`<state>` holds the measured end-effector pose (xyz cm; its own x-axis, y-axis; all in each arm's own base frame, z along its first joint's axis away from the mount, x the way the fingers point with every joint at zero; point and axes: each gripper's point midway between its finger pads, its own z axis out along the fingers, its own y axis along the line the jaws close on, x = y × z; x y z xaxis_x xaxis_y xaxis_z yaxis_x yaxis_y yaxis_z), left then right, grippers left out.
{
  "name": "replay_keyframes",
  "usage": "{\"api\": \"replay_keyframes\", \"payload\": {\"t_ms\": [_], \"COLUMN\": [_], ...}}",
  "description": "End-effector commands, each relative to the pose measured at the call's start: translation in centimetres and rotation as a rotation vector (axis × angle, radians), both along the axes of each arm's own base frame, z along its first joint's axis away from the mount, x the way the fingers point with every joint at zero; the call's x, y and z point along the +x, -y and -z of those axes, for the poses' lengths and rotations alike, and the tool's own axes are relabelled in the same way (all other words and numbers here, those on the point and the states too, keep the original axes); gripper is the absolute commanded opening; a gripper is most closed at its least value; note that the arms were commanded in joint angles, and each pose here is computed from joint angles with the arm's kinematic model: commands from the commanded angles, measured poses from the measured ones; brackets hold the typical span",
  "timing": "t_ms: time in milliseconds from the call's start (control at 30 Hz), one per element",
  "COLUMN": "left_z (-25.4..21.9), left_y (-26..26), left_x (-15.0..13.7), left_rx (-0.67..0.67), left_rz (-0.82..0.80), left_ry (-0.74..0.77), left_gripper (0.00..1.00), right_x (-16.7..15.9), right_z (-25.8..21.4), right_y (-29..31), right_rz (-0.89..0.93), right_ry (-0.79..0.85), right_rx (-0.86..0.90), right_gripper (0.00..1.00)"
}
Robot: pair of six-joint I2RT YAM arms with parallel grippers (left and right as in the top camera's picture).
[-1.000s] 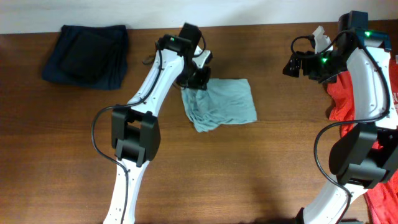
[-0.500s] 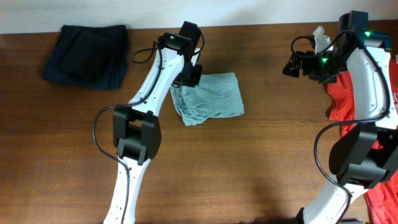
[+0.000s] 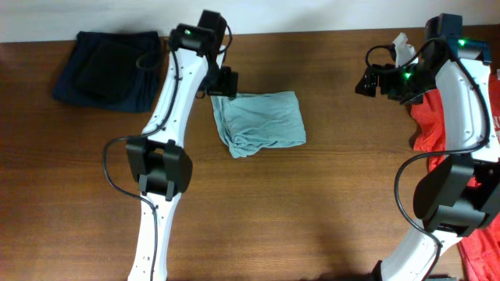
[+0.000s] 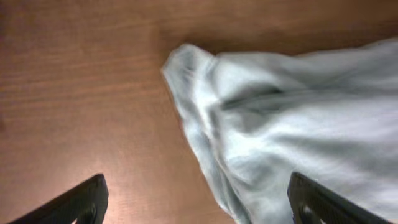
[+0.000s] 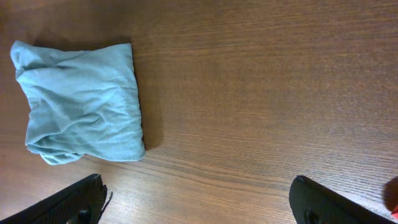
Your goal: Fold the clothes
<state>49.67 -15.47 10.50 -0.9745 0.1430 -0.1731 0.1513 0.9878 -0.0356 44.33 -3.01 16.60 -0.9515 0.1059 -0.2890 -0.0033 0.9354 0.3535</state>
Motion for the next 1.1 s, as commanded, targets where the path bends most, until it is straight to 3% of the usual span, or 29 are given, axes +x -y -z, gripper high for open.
{"api": "replay_keyframes", "payload": {"t_ms": [0,33,67,100,400,1067], "left_z": [-2.4,-2.5,-2.5,-2.6,-0.2,12.9], "left_y": [3.8,4.6,5.3,6.0,8.7,7.1], "left_x": [-2.1,-2.9,-3.7,-4.7,-7.2,-12.2], "left_rx": [-0.204,-0.255,-0.297,-0.345,-0.535,-0.505], "left_rz": [0.155,0.196,0.227,0.263,0.381,0.320], "left_ry": [-0.044,-0.073,-0.106,-0.143,-0.284,-0.559], "left_gripper": [0.73,0.46,0.11,0.00,0.00,0.00], "right_x": [0.0,0.0,0.0,0.0,0.0,0.0], "right_z": [-0.5,-0.5,-0.5,-0.5,-0.5,-0.5], "right_y": [0.2,0.2,0.2,0.2,0.2,0.2], "right_rz": [-0.002,-0.002,-0.002,-0.002,-0.002,-0.002], "right_ry": [0.013,0.013,0.013,0.013,0.013,0.013], "right_rx": [-0.010,-0.010,-0.010,-0.010,-0.010,-0.010], "right_gripper": [0.99,0.99,0.99,0.99,0.99,0.98]}}
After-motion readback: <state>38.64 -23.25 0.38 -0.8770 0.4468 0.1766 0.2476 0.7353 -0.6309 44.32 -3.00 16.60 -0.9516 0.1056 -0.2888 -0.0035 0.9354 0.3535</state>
